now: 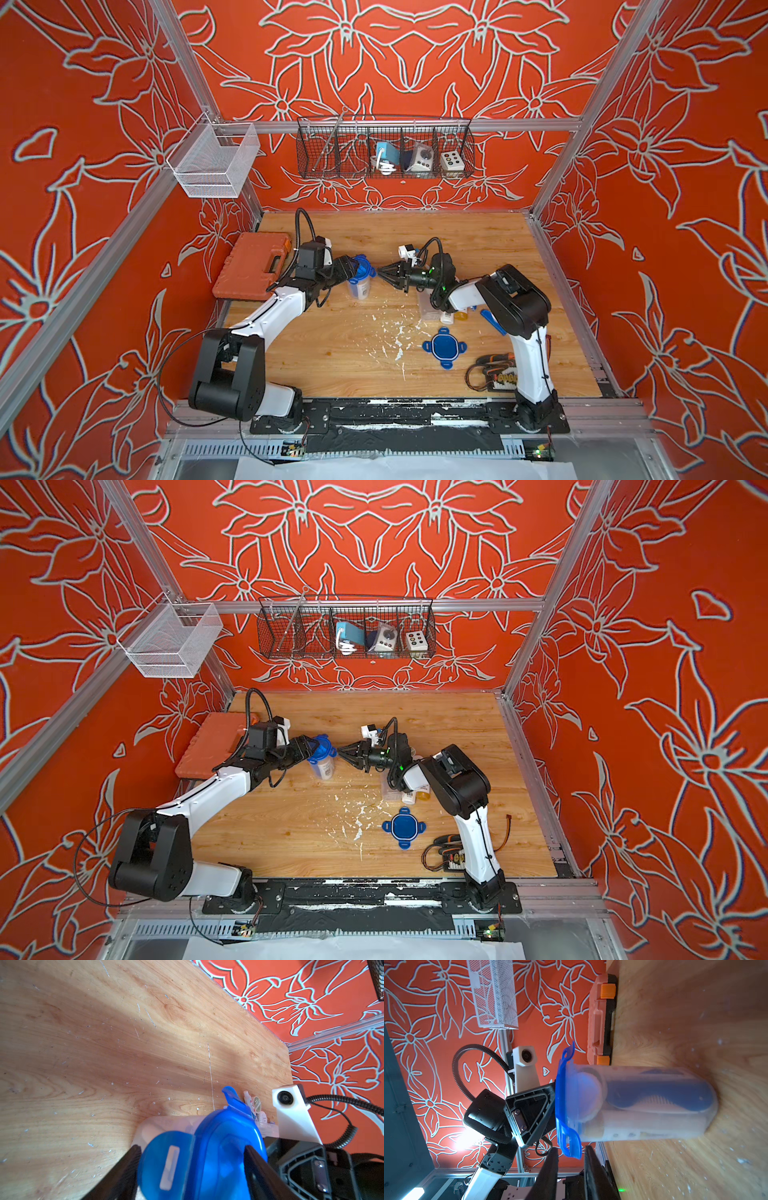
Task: Take out toiletry kits
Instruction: Unfasten the latch on the container, then open the lid of the container.
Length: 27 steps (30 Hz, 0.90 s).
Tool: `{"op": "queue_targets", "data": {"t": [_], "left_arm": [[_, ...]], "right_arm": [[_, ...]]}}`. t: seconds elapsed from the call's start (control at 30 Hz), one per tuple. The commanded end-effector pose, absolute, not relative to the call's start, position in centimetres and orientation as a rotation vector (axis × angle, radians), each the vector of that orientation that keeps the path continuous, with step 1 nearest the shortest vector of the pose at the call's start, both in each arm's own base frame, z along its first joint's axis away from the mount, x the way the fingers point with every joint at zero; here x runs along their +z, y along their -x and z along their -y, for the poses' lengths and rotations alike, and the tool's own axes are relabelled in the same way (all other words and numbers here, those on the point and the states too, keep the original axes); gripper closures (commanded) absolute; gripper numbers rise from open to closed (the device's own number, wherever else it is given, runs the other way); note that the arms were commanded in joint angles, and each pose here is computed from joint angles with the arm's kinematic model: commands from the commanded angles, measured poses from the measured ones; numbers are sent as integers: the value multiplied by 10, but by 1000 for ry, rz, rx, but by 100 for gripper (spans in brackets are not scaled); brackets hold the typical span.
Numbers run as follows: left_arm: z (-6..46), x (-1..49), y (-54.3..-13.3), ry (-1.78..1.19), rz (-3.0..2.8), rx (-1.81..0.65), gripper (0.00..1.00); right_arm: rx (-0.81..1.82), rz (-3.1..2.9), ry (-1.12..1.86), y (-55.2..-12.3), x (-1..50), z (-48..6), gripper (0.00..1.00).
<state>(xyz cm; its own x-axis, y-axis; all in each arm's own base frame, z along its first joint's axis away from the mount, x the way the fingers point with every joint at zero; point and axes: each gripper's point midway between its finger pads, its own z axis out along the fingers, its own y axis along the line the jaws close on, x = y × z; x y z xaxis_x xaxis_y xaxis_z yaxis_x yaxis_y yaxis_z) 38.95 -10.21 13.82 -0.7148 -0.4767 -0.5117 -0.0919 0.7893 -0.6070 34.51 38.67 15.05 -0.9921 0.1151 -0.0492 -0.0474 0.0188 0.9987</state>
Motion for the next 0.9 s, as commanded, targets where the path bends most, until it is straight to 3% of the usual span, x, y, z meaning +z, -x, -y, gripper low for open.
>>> {"op": "queue_targets", "data": {"t": [0.0,0.13,0.23,0.4,0.6,0.87], "left_arm": [[77,50,-322,566,-2676,-488,24],[90,75,-335,519,-2626,-586,19],[101,106,-347,474,-2573,-677,16],[104,163,-362,440,-2446,-722,9],[99,175,-365,432,-2418,-694,11],[94,163,-362,446,-2426,-702,15]], "right_arm": [[1994,-2242,63,-332,161,-379,72],[1773,-2409,136,-325,151,-369,68],[1657,-2461,194,-326,152,-366,53],[1747,-2365,270,-333,163,-381,44],[1894,-2209,293,-343,173,-398,45],[1863,-2253,292,-353,163,-406,48]]}}
